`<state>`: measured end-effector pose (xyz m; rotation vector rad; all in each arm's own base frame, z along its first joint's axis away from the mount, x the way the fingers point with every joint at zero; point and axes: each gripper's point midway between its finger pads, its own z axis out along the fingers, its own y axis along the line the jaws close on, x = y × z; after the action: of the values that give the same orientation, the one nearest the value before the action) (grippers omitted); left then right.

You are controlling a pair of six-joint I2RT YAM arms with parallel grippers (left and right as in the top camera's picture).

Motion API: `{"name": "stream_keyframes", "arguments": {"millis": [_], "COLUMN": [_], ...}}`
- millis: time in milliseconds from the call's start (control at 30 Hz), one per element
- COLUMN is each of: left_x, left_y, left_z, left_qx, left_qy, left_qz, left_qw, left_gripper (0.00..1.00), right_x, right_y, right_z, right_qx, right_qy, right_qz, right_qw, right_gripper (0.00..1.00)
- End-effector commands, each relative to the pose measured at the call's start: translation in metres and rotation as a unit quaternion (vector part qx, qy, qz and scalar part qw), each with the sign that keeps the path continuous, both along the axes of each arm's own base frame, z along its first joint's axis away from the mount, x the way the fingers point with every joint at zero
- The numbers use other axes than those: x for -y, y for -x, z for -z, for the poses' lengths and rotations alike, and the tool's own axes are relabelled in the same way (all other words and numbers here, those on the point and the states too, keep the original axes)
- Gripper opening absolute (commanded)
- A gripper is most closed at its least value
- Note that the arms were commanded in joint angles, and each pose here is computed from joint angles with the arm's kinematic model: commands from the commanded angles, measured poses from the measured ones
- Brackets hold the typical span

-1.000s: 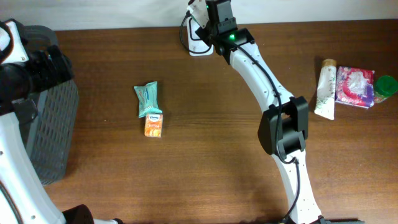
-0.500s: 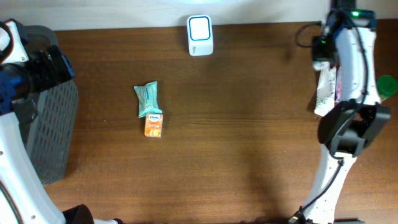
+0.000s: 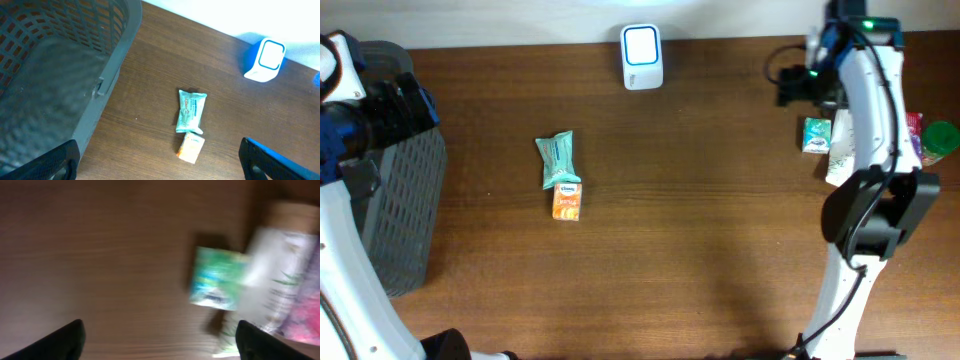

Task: Scan the item barcode
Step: 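Carry the green tissue pack to the right edge and release, then move the right gripper to the orange tissue pack and grasp it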

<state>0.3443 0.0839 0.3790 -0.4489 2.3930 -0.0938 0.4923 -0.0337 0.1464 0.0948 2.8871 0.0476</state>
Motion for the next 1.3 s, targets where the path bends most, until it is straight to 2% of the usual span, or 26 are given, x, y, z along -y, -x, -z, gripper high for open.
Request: {"name": "stream_keyframes", "arguments": {"millis": [0, 100, 167, 267, 367, 467, 567, 600, 667, 733, 767, 800, 900, 967, 1067, 1267], "left_x": [0.000, 0.000, 0.000, 0.000, 0.000, 0.000, 0.000, 0.000, 0.000, 0.000, 0.000, 0.000, 0.000, 0.000, 0.000, 0.000], "left_y": [0.004, 0.004, 0.004, 0.004, 0.004, 0.004, 0.004, 0.004, 0.004, 0.004, 0.004, 0.004, 0.004, 0.004, 0.004, 0.004], "left_z": [-0.007, -0.007, -0.007, -0.007, -0.007, -0.007, -0.007, -0.007, -0.007, -0.007, -0.007, -0.007, -0.007, -0.007, -0.007, -0.007], "left_qx": [0.010, 0.010, 0.010, 0.010, 0.010, 0.010, 0.010, 0.010, 0.010, 0.010, 0.010, 0.010, 0.010, 0.010, 0.010, 0.010], "left_qy": [-0.002, -0.002, -0.002, -0.002, -0.002, -0.002, -0.002, -0.002, -0.002, -0.002, -0.002, -0.002, -0.002, -0.002, -0.002, -0.002], "left_qz": [-0.004, -0.004, -0.004, -0.004, -0.004, -0.004, -0.004, -0.004, -0.004, -0.004, -0.004, -0.004, -0.004, -0.004, -0.004, -0.004], "left_qw": [1.000, 1.000, 1.000, 1.000, 1.000, 1.000, 1.000, 1.000, 1.000, 1.000, 1.000, 1.000, 1.000, 1.000, 1.000, 1.000], "left_gripper": [0.99, 0.99, 0.99, 0.99, 0.99, 0.99, 0.99, 0.99, 0.99, 0.99, 0.99, 0.99, 0.99, 0.99, 0.99, 0.99], "right_x": [-0.102, -0.188, -0.232, -0.299, -0.339, -0.365, -0.386, -0.386, -0.368, -0.377, -0.385, -0.392, -0.409, -0.427, -0.423, -0.430], "right_y": [0.005, 0.016, 0.023, 0.055, 0.103, 0.141, 0.175, 0.172, 0.154, 0.151, 0.147, 0.145, 0.133, 0.137, 0.150, 0.160], "right_z": [-0.033, -0.047, -0.049, -0.032, -0.006, 0.031, 0.049, 0.052, 0.058, 0.057, 0.056, 0.058, 0.089, 0.104, 0.127, 0.137], "right_qx": [0.030, 0.037, 0.046, -0.009, -0.084, -0.117, -0.143, -0.134, -0.119, -0.111, -0.100, -0.092, -0.077, -0.080, -0.099, -0.090], "right_qy": [-0.129, -0.212, -0.218, -0.233, -0.219, -0.157, -0.141, -0.122, -0.074, -0.090, -0.101, -0.110, -0.157, -0.204, -0.198, -0.183], "right_qz": [-0.092, -0.177, -0.221, -0.216, -0.249, -0.289, -0.322, -0.306, -0.209, -0.191, -0.182, -0.167, -0.091, -0.104, -0.082, -0.091], "right_qw": [0.987, 0.960, 0.949, 0.948, 0.940, 0.937, 0.925, 0.935, 0.968, 0.971, 0.973, 0.975, 0.980, 0.970, 0.972, 0.975], "right_gripper": [0.99, 0.99, 0.99, 0.99, 0.99, 0.99, 0.99, 0.99, 0.99, 0.98, 0.80, 0.72, 0.70, 0.69, 0.58, 0.52]}}
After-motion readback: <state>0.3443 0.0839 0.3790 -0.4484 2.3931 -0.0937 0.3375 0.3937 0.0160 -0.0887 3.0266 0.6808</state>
